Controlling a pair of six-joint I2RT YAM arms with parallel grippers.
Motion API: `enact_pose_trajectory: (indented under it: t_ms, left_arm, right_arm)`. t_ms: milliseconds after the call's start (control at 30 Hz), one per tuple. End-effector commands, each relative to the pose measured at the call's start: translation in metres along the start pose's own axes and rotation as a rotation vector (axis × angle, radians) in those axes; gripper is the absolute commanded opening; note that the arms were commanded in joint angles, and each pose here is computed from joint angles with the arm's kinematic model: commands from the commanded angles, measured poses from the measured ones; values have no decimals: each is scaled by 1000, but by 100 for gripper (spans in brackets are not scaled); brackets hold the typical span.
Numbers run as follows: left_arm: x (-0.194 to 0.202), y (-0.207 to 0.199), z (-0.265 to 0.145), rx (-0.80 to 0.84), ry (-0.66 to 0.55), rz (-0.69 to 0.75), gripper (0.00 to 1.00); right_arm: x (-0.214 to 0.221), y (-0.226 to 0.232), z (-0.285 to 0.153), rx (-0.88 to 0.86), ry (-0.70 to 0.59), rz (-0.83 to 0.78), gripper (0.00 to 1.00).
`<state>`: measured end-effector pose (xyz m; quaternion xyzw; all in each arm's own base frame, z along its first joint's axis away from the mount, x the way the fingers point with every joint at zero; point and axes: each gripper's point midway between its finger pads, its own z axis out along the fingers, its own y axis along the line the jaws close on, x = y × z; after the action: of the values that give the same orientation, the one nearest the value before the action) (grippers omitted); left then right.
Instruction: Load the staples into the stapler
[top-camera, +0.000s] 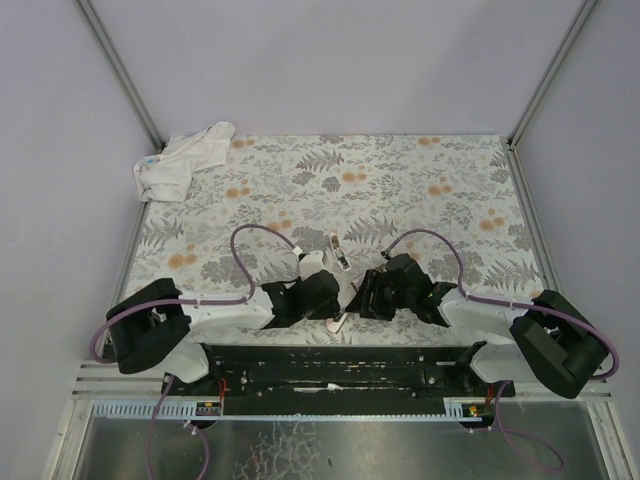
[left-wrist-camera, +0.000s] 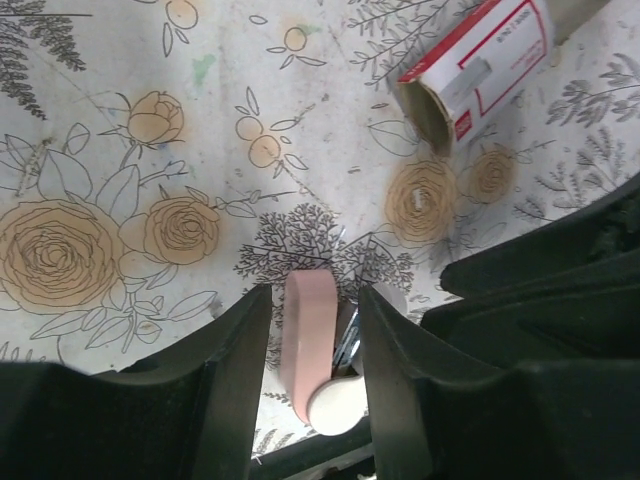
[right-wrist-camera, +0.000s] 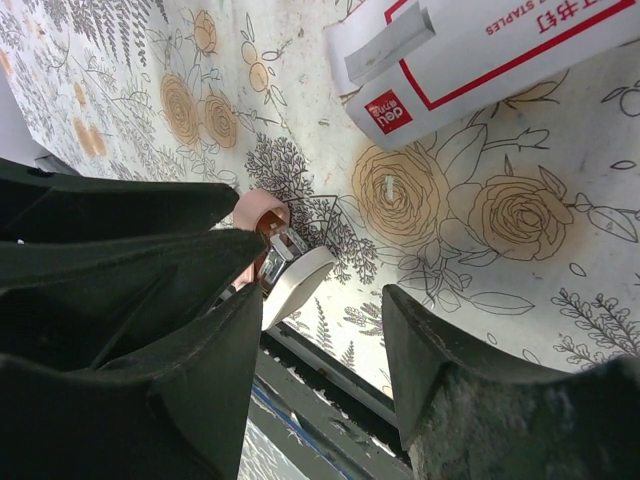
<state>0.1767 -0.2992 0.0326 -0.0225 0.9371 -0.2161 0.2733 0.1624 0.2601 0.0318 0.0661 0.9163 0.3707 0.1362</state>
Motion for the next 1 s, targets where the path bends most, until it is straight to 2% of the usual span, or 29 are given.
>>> enact_pose_trajectory:
  t_ms: [0,233,467,633,967]
  left_arm:
    - [-6,11,5,-77,-25,15,38]
    - [0,14,13,-95,-6,19,33]
    - [5,14,14,-92,16,15,24]
    - [5,13,11,-70,12,-12,14]
    - [-11,7,-2,33,-93,-44,0]
  right_arm:
    - [-3,4,-1,-15,-27,-17,57]
    - [-2,2,-2,-15,-29,-19,57]
    - [-1,2,-3,-16,-34,-18,56]
    - [-3,10,-2,-42,-42,-5,60]
    - [5,29,11,-108,1,1,65]
